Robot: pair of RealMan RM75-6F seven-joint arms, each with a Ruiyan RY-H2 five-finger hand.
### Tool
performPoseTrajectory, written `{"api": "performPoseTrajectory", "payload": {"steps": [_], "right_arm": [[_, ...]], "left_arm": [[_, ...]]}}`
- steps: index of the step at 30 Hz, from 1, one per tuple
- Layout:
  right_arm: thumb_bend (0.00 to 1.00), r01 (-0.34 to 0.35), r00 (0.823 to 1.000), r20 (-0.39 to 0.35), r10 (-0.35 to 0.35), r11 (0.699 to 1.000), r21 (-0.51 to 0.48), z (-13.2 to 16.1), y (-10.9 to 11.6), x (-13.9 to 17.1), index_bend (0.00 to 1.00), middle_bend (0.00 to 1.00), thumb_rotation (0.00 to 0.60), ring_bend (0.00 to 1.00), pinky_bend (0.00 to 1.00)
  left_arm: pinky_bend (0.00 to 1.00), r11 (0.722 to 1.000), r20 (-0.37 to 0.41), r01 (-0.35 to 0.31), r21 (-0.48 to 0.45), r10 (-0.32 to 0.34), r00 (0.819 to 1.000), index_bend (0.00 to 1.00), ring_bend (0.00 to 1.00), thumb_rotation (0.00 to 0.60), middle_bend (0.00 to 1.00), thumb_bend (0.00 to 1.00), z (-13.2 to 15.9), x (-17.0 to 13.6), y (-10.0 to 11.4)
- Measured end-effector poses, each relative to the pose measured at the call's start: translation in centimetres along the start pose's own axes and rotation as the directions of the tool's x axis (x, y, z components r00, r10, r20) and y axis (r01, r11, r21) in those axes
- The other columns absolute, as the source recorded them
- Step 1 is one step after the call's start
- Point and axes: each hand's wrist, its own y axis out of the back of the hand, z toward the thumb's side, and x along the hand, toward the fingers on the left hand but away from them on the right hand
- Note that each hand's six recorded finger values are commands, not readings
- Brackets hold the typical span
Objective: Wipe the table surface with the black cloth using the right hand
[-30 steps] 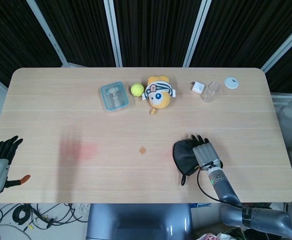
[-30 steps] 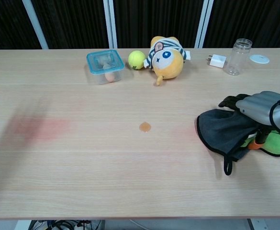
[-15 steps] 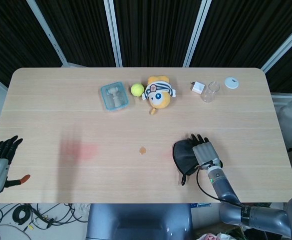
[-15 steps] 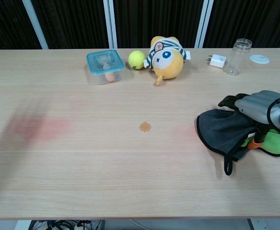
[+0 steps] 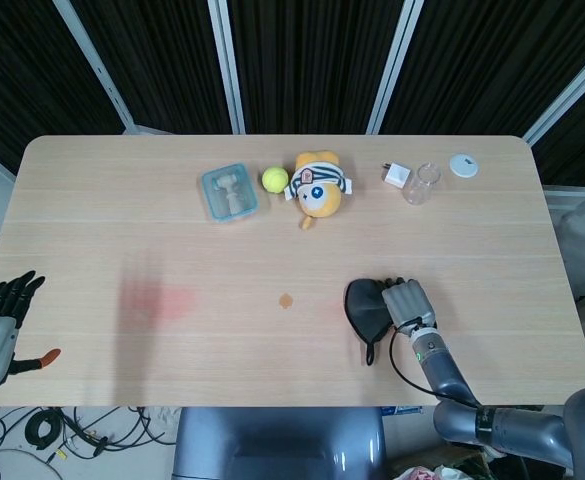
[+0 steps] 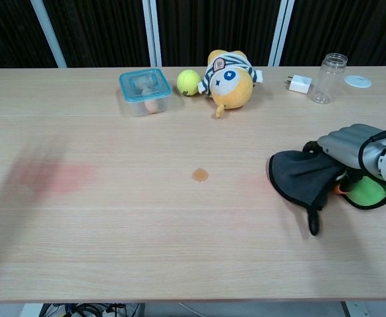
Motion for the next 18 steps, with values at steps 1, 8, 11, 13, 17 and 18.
{"api": "performPoseTrajectory", "payload": {"steps": [1,8,11,13,17,18], "right_arm": [[0.49,0.006,1.0,-0.005,-0.006,1.0,-0.004,0.1,0.1,0.0,0.61,0.63,0.6,0.64,0.78],[0.52,0.093,0.993,-0.067,-0.096,0.995,-0.043,1.5,1.7,0.3,0.75,0.73,0.6,0.73,0.87],[0.53,0.138,0.985,-0.094,-0.145,0.988,-0.071,2.0,2.8,0.7,0.77,0.74,0.6,0.75,0.89],[0.53,0.166,0.979,-0.105,-0.177,0.981,-0.101,2.5,3.7,0.8,0.77,0.75,0.6,0.75,0.89],[0.53,0.194,0.97,-0.119,-0.211,0.971,-0.141,3.5,4.7,0.8,0.77,0.74,0.6,0.75,0.89],[0.53,0.199,0.968,-0.126,-0.218,0.969,-0.148,4.0,5.0,0.8,0.78,0.74,0.6,0.75,0.89]], "left_arm": [[0.0,1.0,0.0,0.0,-0.001,0.0,1.0,0.0,0.0,0.6,0.0,0.0,0.0,0.0,0.0],[0.0,1.0,-0.001,0.0,-0.003,0.0,1.0,0.0,0.0,0.6,0.0,0.0,0.1,0.0,-0.1],[0.0,1.0,0.0,0.0,-0.005,0.0,1.0,0.0,0.0,0.6,0.0,0.0,0.1,0.0,-0.1],[0.0,1.0,0.0,0.0,-0.004,0.0,1.0,0.0,0.0,0.6,0.0,0.0,0.1,0.0,-0.1],[0.0,1.0,0.0,0.001,-0.005,-0.001,1.0,0.0,0.0,0.6,0.0,0.0,0.1,0.0,-0.1],[0.0,1.0,0.0,0.001,-0.005,-0.001,1.0,0.0,0.0,0.6,0.0,0.0,0.1,0.0,-0.1]]}}
